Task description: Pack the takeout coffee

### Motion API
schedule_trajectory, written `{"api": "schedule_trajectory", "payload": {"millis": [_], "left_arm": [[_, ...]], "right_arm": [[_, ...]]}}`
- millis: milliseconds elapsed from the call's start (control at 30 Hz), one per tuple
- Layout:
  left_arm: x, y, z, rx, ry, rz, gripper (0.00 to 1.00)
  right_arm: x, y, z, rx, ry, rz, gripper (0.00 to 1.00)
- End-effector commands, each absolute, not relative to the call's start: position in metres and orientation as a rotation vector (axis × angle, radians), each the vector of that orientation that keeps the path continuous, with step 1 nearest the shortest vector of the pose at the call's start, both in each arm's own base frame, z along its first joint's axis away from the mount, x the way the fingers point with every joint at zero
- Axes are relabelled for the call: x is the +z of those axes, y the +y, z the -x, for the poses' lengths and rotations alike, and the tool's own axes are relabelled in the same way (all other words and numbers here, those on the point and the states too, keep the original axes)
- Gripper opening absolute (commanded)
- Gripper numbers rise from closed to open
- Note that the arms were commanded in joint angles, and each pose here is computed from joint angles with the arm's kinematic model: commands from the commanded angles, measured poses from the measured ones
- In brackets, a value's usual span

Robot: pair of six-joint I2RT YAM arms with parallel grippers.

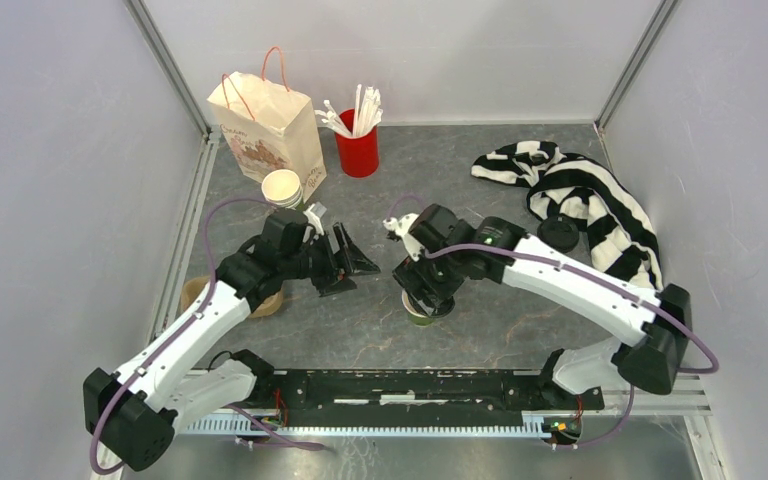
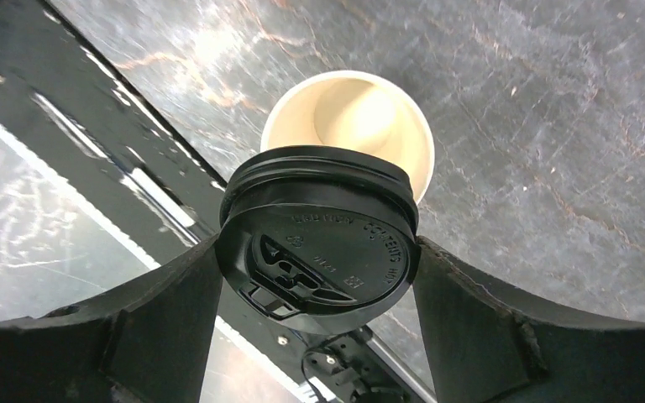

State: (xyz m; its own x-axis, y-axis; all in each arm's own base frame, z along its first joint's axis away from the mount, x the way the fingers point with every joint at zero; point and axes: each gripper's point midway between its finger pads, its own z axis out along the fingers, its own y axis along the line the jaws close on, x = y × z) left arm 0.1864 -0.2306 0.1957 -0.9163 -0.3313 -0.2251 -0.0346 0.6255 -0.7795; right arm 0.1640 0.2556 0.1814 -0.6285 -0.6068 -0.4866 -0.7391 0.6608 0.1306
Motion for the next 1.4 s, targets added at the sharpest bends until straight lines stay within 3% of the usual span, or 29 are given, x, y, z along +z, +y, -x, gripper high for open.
{"api": "schedule_trajectory", "payload": {"millis": [0,1367], "left_arm": [[0.196,-0.228,-0.187,-1.184,2.45,0.254,0.84],[0.182,-0.225,-0.18,-1.144,2.504,0.17,0.85]], "right_arm": [[0.168,0.247,-0.17,0.225,2.5,1.107,0.82],[0.146,0.268,-0.183,0.2,2.499,1.128,0.96]]}}
